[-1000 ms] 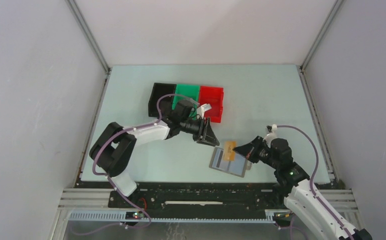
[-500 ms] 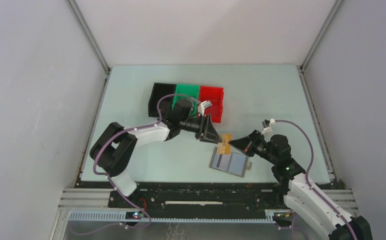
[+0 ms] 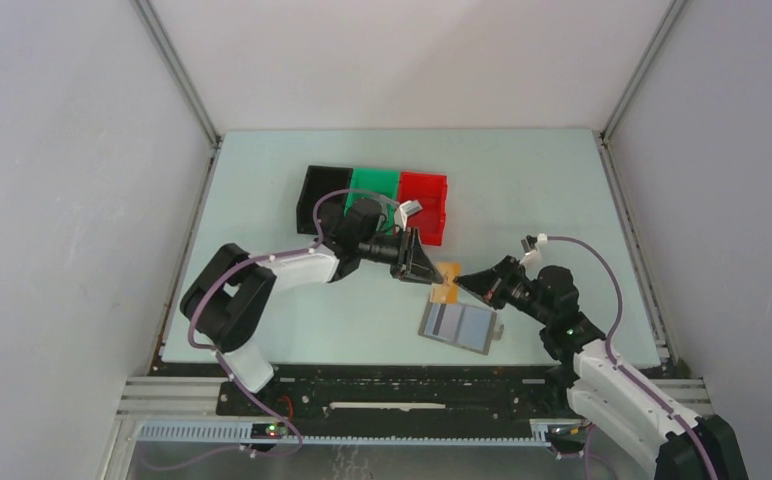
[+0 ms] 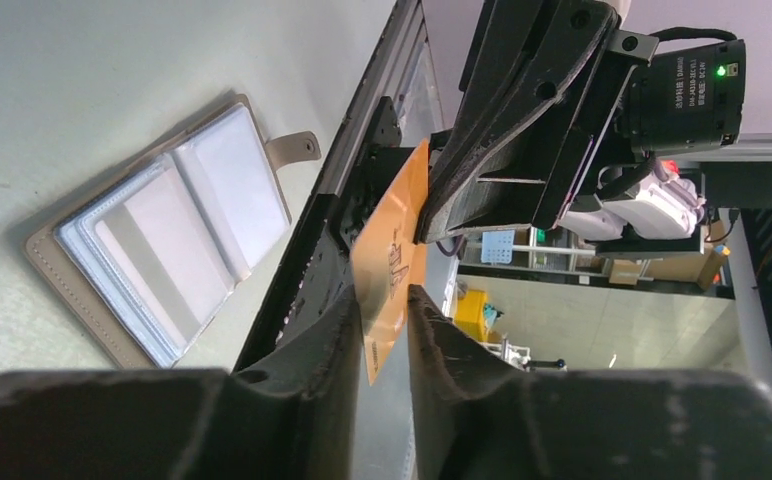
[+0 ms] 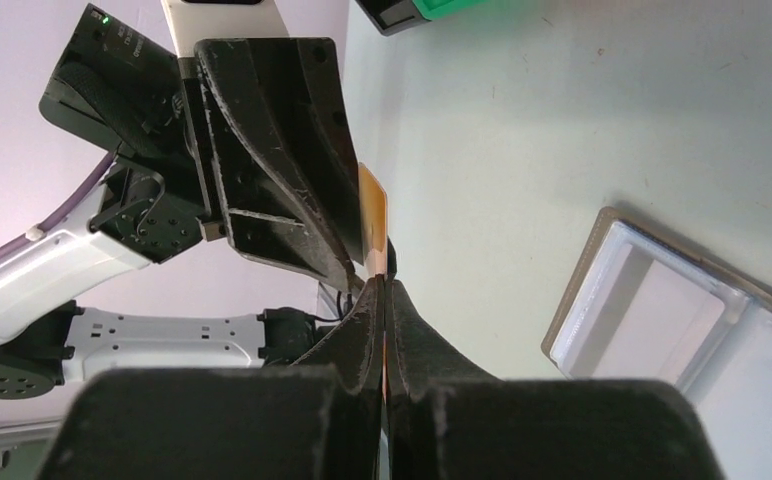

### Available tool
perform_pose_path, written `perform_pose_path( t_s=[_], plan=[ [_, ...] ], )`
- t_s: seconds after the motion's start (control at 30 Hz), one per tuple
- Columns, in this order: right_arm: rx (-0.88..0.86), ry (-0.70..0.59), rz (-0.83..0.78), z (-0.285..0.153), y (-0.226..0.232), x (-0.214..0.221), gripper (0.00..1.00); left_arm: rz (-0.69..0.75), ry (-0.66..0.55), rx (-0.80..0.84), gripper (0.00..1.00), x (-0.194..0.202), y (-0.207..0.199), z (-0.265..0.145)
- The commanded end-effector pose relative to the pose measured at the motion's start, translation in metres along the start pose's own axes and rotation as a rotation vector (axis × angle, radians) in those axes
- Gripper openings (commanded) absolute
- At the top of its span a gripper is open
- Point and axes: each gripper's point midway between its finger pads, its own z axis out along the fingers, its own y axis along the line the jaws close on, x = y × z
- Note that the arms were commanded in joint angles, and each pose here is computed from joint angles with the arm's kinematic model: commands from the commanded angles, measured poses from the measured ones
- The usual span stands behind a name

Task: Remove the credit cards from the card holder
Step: Place the credit card in the storage box.

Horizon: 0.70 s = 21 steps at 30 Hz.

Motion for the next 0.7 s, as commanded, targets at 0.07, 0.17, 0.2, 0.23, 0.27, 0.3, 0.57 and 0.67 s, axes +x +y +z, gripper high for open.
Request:
perform_pose_path(
  t_s=[0.07, 0.17, 0.2, 0.23, 0.27, 0.3, 0.57, 0.67],
  plan=[
    [-0.031, -0.008, -0.013, 0.008, 0.013, -0.007, 0.00, 0.018, 0.005, 0.072, 0.22, -0.001, -0.015, 0.002],
    [-0.021, 0.007, -0.008, 0.011, 0.010, -0.004, 0.00, 0.007, -0.008, 0.098, 0.21, -0.003, -0.019, 0.002],
    [-0.015, 0.014, -0.006, 0.011, 0.008, -0.002, 0.00, 0.008, -0.010, 0.104, 0.19, -0.003, -0.020, 0.002],
    [-0.006, 0.018, -0.005, 0.012, 0.006, -0.001, 0.00, 0.007, -0.014, 0.106, 0.16, -0.004, -0.021, 0.002],
    [0.003, 0.023, -0.006, 0.012, 0.003, 0.000, 0.00, 0.005, -0.017, 0.105, 0.12, -0.005, -0.020, 0.002],
    [0.014, 0.027, -0.005, 0.011, 0.001, 0.001, 0.00, 0.005, -0.020, 0.104, 0.06, -0.005, -0.020, 0.003],
    [0.111, -0.002, -0.003, 0.000, -0.021, -0.004, 0.35, -0.001, -0.060, 0.045, 0.00, -0.020, -0.007, -0.007],
    [0.159, -0.020, -0.011, -0.008, -0.030, -0.007, 0.44, 0.022, -0.065, -0.092, 0.00, -0.032, 0.012, -0.022]
  ],
)
